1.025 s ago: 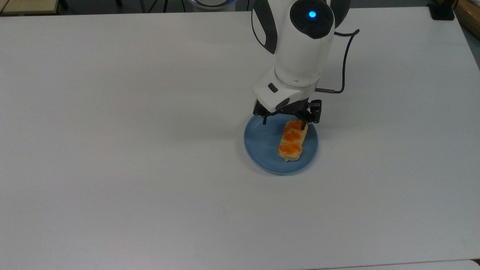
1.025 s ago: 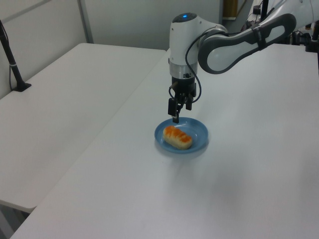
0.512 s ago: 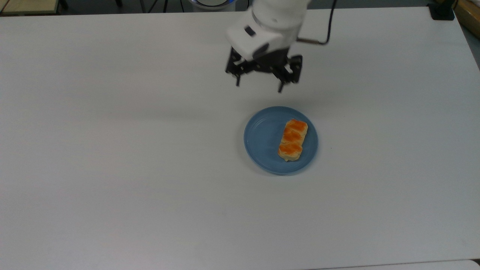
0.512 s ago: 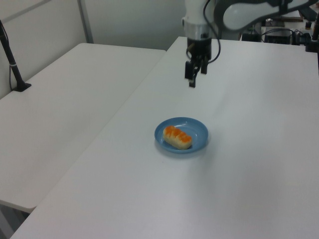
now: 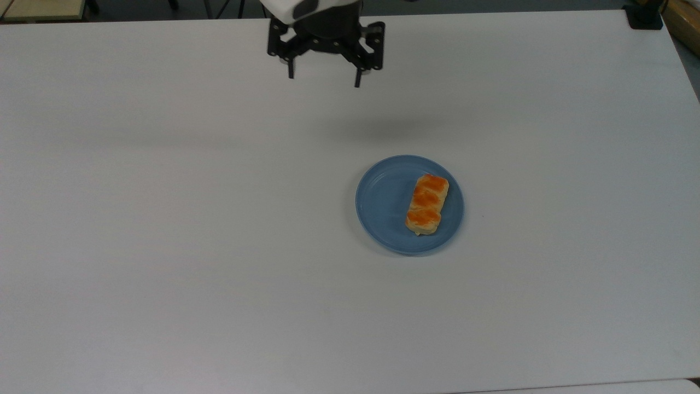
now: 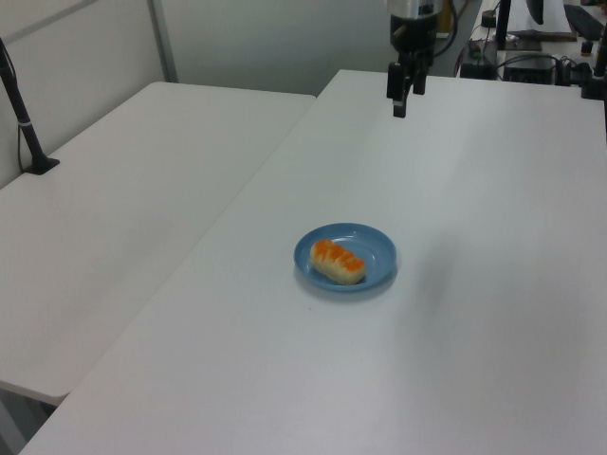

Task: Put the bread on a plate

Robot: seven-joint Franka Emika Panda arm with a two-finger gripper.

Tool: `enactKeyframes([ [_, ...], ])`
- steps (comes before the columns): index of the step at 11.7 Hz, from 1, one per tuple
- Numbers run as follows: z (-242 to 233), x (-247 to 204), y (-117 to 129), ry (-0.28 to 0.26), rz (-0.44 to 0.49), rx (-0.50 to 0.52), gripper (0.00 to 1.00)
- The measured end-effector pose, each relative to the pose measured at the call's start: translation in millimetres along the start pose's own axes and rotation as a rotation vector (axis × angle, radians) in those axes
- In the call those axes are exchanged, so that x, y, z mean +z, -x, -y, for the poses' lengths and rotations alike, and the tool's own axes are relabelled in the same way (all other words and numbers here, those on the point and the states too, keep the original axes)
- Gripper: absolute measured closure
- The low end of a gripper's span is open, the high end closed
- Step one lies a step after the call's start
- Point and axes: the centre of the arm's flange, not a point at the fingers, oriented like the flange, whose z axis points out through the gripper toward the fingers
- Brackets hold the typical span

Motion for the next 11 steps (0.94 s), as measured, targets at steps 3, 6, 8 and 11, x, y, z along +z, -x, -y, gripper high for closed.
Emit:
enactKeyframes([
  [3,-31.3,-0.2,2.4,-0.019,0.014,0.000,0.00],
  [6,-53.6,-5.3,2.3,-0.037,0.008,0.009,0.00],
  [8,-58.9,-7.0,2.8,-0.037,0.006,0.017,0.00],
  [11,-63.0,-6.8,2.6,-0.037,0.006,0.024,0.00],
])
